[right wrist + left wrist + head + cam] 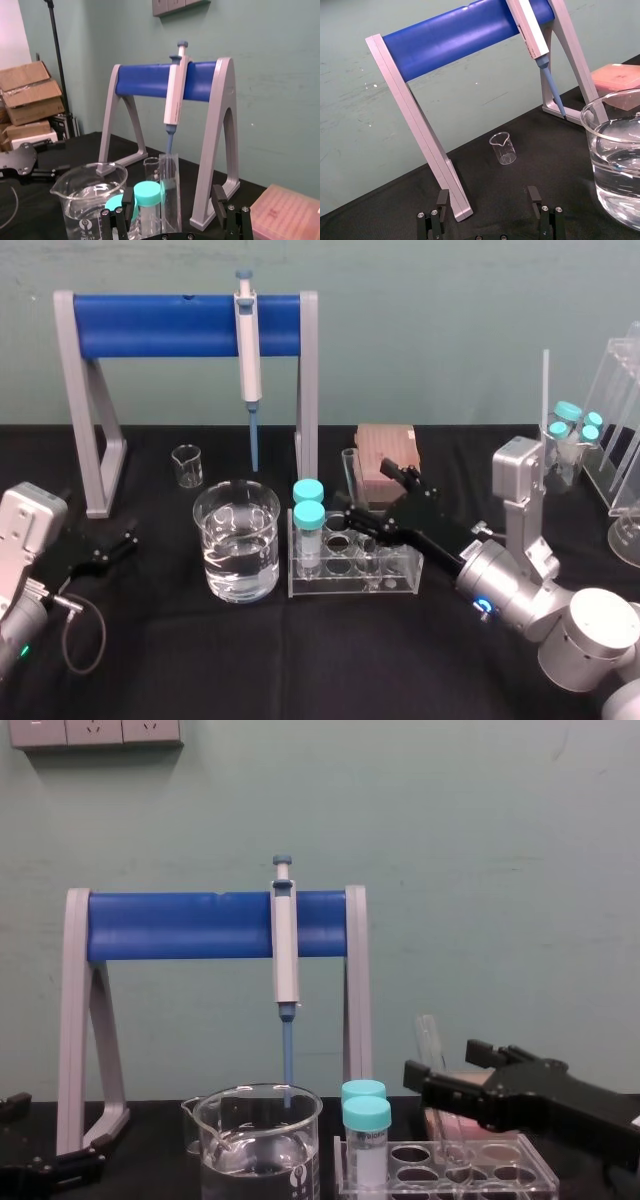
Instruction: Hold the test tube with one hand and immerse one end into the beaker, then return it to the test tube rack.
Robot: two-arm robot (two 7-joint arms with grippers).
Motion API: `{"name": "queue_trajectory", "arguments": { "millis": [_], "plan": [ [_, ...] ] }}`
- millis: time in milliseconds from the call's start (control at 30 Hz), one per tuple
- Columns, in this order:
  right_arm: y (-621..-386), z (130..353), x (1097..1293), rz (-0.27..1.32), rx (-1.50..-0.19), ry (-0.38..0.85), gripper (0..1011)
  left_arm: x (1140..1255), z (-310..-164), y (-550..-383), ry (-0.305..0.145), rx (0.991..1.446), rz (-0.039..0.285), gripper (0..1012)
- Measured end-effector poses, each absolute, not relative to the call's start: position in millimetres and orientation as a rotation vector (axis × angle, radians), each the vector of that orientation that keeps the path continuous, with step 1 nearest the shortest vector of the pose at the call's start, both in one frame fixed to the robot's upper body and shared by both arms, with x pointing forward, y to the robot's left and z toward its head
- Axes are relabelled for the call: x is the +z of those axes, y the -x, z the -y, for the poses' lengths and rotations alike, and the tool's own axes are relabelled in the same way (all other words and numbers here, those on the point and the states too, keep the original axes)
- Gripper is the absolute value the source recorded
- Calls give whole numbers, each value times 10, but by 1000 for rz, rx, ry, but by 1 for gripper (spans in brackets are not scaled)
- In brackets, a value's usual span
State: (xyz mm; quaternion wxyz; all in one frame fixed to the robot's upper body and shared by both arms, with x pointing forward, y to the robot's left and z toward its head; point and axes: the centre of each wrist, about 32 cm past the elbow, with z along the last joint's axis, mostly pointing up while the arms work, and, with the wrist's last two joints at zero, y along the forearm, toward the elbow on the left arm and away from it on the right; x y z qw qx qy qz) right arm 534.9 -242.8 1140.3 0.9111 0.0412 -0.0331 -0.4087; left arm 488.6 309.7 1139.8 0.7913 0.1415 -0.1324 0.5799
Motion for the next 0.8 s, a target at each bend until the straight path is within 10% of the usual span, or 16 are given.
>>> {"name": "queue_trajectory", "arguments": {
  "millis": [400, 800],
  "plan": [
    [-5199, 2742, 11807, 187, -971, -199, 1000, 11398, -3097, -4886, -304, 1248, 285, 1000],
    [-5035, 3015, 11574, 105, -1231, -72, 1000, 11398, -3097, -4886, -304, 1248, 285, 1000]
  ]
}}
